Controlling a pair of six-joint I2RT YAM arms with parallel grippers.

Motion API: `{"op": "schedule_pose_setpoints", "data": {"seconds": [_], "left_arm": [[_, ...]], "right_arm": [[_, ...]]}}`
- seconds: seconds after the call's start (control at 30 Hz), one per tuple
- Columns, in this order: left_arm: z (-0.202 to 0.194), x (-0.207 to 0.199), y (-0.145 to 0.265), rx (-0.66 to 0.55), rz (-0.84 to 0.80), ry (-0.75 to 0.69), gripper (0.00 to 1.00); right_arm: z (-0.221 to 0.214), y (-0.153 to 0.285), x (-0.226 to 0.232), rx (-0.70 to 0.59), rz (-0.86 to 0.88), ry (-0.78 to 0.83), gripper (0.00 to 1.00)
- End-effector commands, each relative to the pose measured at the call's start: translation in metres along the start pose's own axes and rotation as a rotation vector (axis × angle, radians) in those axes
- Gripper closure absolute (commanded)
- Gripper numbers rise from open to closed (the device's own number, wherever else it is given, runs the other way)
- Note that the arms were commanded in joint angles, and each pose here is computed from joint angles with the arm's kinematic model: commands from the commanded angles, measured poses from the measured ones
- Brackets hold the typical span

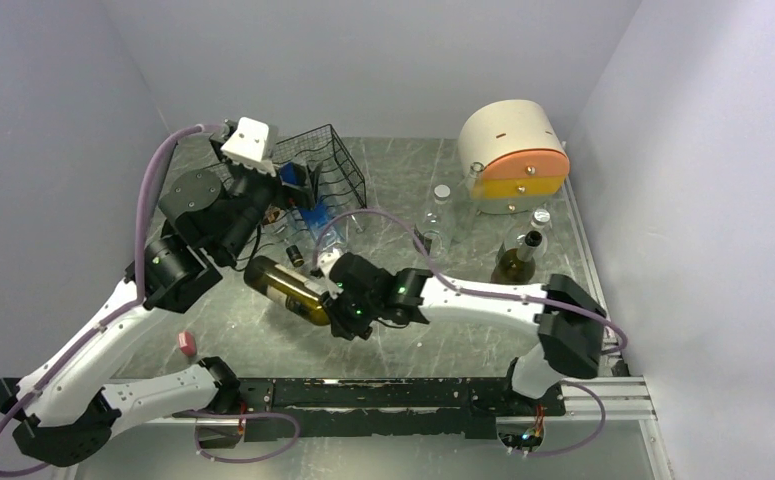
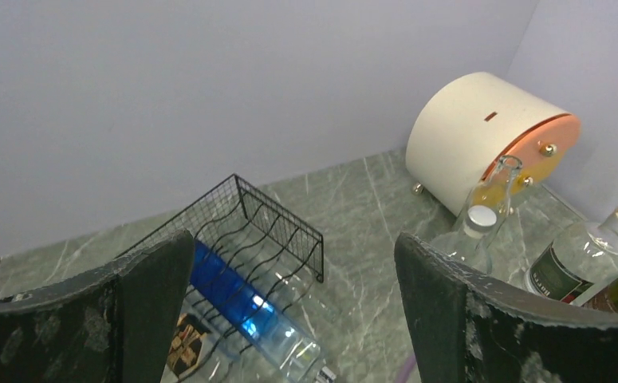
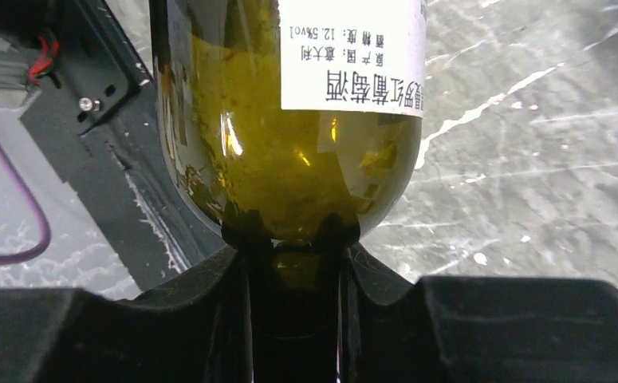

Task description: Put the wine bottle on the wine rack

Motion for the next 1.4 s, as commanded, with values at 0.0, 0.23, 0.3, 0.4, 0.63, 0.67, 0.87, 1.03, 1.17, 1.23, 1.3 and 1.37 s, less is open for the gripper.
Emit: {"op": "schedule_pose_setpoints", "data": {"seconds": [0.0,0.23,0.3,0.4,0.63,0.67,0.87,1.03,1.17,1.23,1.3,1.37], "left_arm": [[-0.02,0.009,0.017,0.083,0.058,0.014,0.01],[-0.033,0.014,0.032,0.096,0.073,0.018,0.01],[-0.036,0.013,0.034,0.102,0.063,0.016,0.01],[-0.04,0.013,0.035,0.117,0.063,0.015,0.01],[-0.04,0.021,0.042,0.126,0.112,0.018,0.01],[-0.039,0.022,0.042,0.124,0.117,0.019,0.01],[-0.038,0.022,0.047,0.115,0.091,0.022,0.01],[-0.039,0.025,0.049,0.12,0.136,0.081,0.0],[-0.039,0.027,0.05,0.129,0.191,0.163,0.02],[-0.039,0.028,0.049,0.138,0.222,0.206,0.01],[-0.037,0.03,0.049,0.151,0.258,0.257,0.0],[-0.037,0.032,0.05,0.185,0.318,0.327,0.01]], "right_arm": [[0.042,-0.018,0.028,-0.182,0.064,-0.03,1.0],[0.047,-0.049,0.037,-0.196,0.056,-0.098,1.0],[0.05,-0.056,0.038,-0.204,0.048,-0.119,1.0],[0.057,-0.066,0.041,-0.216,0.039,-0.152,1.0],[0.07,-0.083,0.045,-0.24,-0.016,-0.21,1.0],[0.071,-0.084,0.045,-0.243,-0.024,-0.221,1.0],[0.078,-0.094,0.051,-0.273,-0.044,-0.271,1.0],[0.084,-0.102,0.052,-0.306,-0.058,-0.331,1.0],[0.092,-0.108,0.058,-0.332,-0.038,-0.361,1.0],[0.098,-0.112,0.06,-0.342,-0.028,-0.367,1.0],[0.104,-0.115,0.064,-0.357,-0.014,-0.384,1.0],[0.111,-0.125,0.066,-0.375,-0.01,-0.406,1.0]]}}
Point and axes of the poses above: each gripper's point midway between its finger pads, its own y axis back along the fingers, its own x axis along the line the jaws close on, z = x × y, the point moved 6 cm from there along y, back along the fingers, and after that the axes turned 12 degrees about -y, right-handed, at the moved point
